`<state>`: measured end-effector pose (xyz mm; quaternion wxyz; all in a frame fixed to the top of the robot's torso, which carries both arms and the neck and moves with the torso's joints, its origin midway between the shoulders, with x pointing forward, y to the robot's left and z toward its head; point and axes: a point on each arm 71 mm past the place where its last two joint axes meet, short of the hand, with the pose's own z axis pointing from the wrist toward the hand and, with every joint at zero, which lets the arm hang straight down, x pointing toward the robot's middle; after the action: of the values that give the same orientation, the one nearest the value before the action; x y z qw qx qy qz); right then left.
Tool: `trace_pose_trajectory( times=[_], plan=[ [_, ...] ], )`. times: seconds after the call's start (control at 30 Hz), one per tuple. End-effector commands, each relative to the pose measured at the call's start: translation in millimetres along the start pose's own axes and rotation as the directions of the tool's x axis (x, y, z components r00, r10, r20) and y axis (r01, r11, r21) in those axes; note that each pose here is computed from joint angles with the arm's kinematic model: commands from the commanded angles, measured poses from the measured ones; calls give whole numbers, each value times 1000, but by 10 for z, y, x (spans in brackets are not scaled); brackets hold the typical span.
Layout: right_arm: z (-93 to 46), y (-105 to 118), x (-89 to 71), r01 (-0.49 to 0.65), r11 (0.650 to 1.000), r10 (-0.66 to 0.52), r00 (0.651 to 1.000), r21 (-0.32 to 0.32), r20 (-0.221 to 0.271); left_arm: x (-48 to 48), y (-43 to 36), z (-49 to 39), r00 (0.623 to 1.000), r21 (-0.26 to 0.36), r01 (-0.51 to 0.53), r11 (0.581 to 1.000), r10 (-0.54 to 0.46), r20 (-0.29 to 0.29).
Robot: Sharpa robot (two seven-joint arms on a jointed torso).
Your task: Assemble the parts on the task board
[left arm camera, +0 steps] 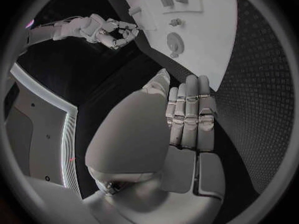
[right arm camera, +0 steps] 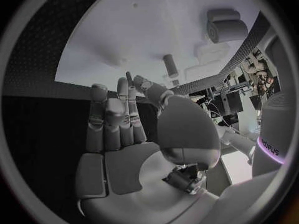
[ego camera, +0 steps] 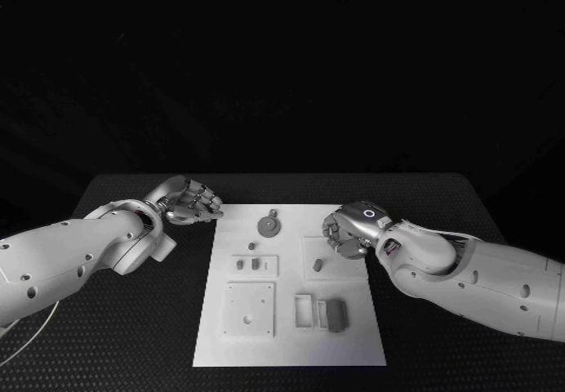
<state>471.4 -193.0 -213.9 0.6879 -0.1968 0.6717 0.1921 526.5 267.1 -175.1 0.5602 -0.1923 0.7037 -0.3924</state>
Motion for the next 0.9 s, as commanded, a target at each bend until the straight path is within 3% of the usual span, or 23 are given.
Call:
trace_pose_trajectory(
  times=[0.03,0.37,0.9],
  plan=[
    [-4,23,-14,-16,1000,16,1000,-10,4,5,-14,4,1000,7,-2,1000,2,-4],
    [37,218,-206,-116,991,120,991,-60,60,-1,-8,20,1000,8,-4,1000,4,1],
    [196,863,-266,-186,959,195,981,-214,18,-4,-8,63,1000,11,-3,1000,3,17]
  ],
)
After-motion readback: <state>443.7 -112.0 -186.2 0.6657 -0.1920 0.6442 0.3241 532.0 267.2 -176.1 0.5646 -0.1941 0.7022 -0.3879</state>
